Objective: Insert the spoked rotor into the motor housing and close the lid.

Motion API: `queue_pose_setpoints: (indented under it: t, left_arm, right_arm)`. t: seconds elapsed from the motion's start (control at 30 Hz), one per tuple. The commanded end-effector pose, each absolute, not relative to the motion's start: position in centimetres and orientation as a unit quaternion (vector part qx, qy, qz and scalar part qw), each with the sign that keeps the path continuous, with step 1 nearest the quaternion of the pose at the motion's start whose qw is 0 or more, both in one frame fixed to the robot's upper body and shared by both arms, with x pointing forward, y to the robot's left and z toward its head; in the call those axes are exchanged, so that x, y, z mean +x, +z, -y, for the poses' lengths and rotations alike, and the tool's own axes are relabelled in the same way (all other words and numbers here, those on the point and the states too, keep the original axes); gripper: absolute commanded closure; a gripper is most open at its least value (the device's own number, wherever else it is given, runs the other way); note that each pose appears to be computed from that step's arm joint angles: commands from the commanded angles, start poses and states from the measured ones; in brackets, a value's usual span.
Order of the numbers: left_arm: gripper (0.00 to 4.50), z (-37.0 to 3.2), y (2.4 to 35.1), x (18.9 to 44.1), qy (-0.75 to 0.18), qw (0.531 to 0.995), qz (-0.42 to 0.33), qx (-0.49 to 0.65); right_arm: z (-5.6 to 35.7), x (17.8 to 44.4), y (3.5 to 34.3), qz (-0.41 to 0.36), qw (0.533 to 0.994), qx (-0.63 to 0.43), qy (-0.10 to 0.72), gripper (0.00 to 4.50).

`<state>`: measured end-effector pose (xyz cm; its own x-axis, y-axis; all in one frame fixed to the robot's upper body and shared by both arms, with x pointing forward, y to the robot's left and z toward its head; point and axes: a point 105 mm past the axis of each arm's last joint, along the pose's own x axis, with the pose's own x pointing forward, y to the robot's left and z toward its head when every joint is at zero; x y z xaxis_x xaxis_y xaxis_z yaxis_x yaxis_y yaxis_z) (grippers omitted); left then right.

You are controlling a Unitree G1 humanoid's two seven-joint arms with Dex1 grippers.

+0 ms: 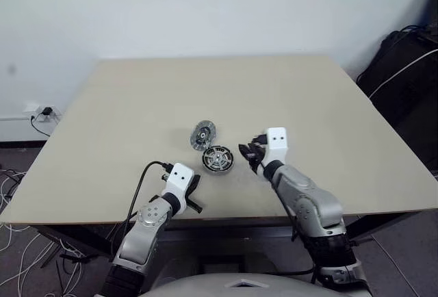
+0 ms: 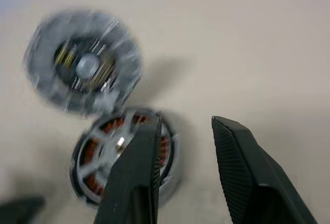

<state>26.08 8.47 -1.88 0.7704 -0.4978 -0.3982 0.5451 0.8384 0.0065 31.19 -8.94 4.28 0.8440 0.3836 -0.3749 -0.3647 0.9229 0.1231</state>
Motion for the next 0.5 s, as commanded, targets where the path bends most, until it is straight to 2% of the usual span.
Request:
queue_pose_setpoints:
  t: [0.03, 0.1, 0.13, 0.5]
  left_arm:
    - [4.50, -8.0, -0.5, 26.7, -0.284, 0.943, -0.164, 0.062]
    - [4.50, -8.0, -0.5, 26.6, -0.285, 0.942, -0.164, 0.062]
    - [4.50, -8.0, -0.5, 26.6, -0.284, 0.942, -0.164, 0.061]
    - [4.50, -8.0, -0.6, 26.3, -0.277, 0.945, -0.166, 0.056]
  right_arm:
    - [6.5, 31.7, 5.6, -0.155, 0.955, -0.073, 0.243, 3.73]
    - [5.6, 31.7, 5.3, -0.158, 0.949, -0.088, 0.257, 4.39]
    - [5.3, 31.9, 5.2, -0.160, 0.947, -0.095, 0.261, 4.45]
    - [3.2, 33.9, 3.9, -0.188, 0.937, -0.116, 0.271, 4.45]
